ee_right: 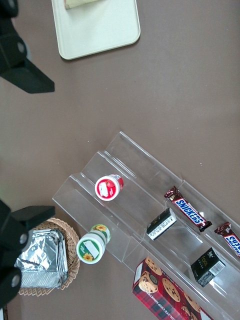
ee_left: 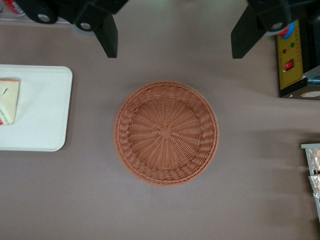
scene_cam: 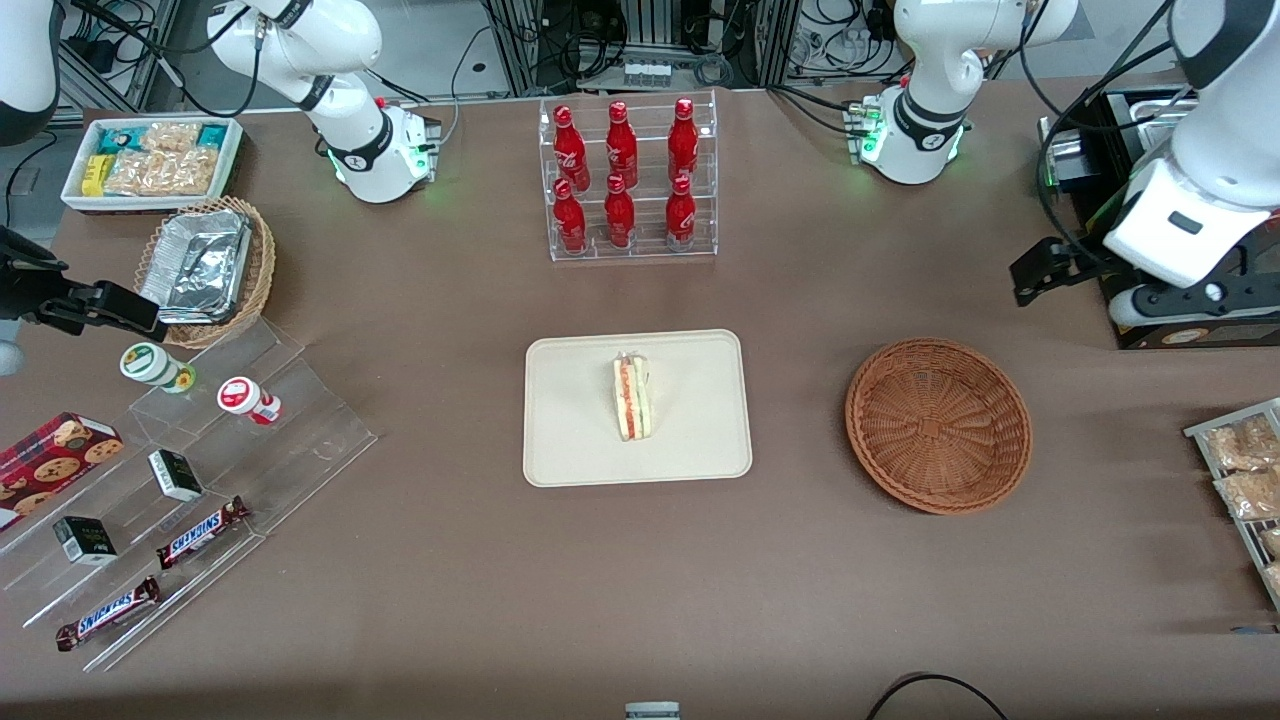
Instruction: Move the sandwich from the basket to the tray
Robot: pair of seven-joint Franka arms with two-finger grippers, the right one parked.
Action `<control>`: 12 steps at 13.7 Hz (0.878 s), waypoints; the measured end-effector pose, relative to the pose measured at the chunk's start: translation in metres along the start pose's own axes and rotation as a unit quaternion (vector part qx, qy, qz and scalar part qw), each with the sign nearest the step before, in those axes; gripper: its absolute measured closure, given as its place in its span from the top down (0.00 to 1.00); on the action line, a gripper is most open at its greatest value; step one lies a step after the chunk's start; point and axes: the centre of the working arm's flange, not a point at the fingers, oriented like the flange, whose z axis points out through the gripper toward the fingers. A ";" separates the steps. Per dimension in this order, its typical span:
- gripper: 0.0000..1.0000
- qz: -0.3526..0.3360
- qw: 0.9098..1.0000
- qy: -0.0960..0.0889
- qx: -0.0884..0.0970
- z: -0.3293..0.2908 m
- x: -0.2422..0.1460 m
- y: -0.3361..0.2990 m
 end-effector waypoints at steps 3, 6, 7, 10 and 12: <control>1.00 0.016 1.000 -0.006 0.002 0.004 -0.011 -0.015; 1.00 0.019 1.000 -0.004 -0.007 0.000 -0.022 -0.024; 1.00 0.018 1.000 0.000 -0.009 -0.002 -0.022 -0.027; 1.00 0.016 1.000 0.013 -0.012 -0.003 -0.015 -0.029; 1.00 0.015 1.000 0.020 -0.014 -0.008 -0.004 -0.030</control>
